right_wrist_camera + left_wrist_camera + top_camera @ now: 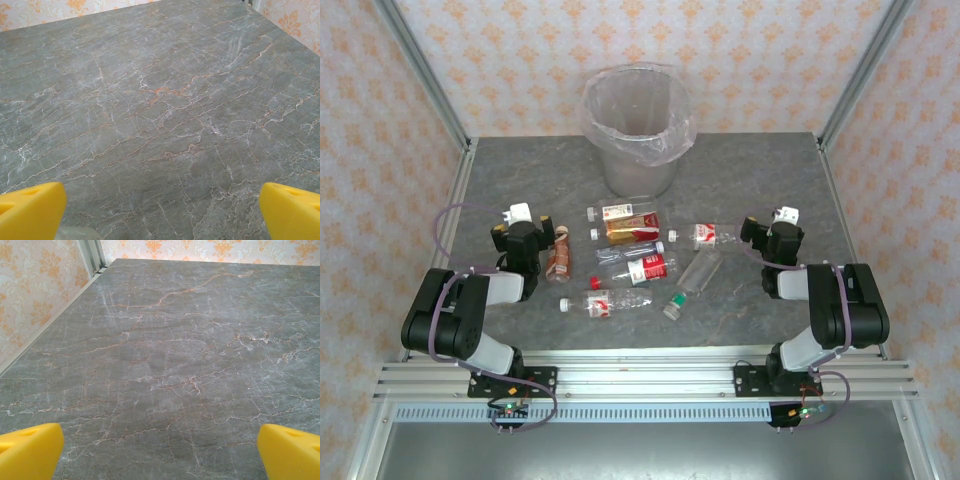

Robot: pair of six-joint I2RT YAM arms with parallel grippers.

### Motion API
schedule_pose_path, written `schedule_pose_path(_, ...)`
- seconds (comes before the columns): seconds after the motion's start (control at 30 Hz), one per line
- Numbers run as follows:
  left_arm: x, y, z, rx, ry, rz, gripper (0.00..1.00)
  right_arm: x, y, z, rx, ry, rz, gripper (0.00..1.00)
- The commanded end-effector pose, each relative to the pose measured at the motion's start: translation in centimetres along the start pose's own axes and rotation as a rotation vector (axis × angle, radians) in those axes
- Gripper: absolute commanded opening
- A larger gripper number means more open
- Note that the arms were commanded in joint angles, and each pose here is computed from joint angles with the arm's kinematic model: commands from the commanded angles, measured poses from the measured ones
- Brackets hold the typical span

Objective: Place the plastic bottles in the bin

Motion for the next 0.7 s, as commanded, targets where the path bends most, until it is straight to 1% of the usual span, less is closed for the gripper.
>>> schedule_pose_path(0.0, -0.6, 0.7, 0.0, -0.038, -0.022, -0.001, 1.00, -1.1, 0.3, 0.0, 0.001, -0.034, 0.018, 0.99)
schedule_pose_path(0.37, -0.9, 0.8, -0.1, -0.038, -0.018, -0.001, 1.00, -1.3, 0.5, -0.3, -0.011, -0.039, 0.018, 0.99)
schedule_pose_path(0.43, -1.9, 0.8, -0.2, -0.032, -0.007, 0.014, 1.00, -1.8, 0.5, -0.7, -0.005, -0.050, 0.023, 0.99)
schedule_pose_path(0.53, -3.1, 1.6, -0.7, -0.053, 0.076, 0.051, 1.00, -2.8, 0.8, -1.6, -0.003, -0.050, 0.025, 0.99)
schedule_pose_path(0.6, -3.7, 2.1, -1.3, -0.058, 0.079, 0.056, 1.00, -3.5, 1.0, -2.2, -0.004, -0.042, 0.025, 0.99)
schedule_pose_path(0.67, -4.3, 2.9, -2.0, -0.086, 0.073, 0.011, 1.00, -4.2, 0.9, -2.7, 0.013, -0.044, 0.044, 0.99)
Point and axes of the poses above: each hand's point on the last joint's axis, 136 mm out from that joint toward the fingers, its own z axis out along the fingers, its own y axis along the line the jaws close on, x = y × z, the point moved 1 cm from there along -z, back along the fingers, and after that the axes turned 14 degrees about z, right-handed, at the moved point
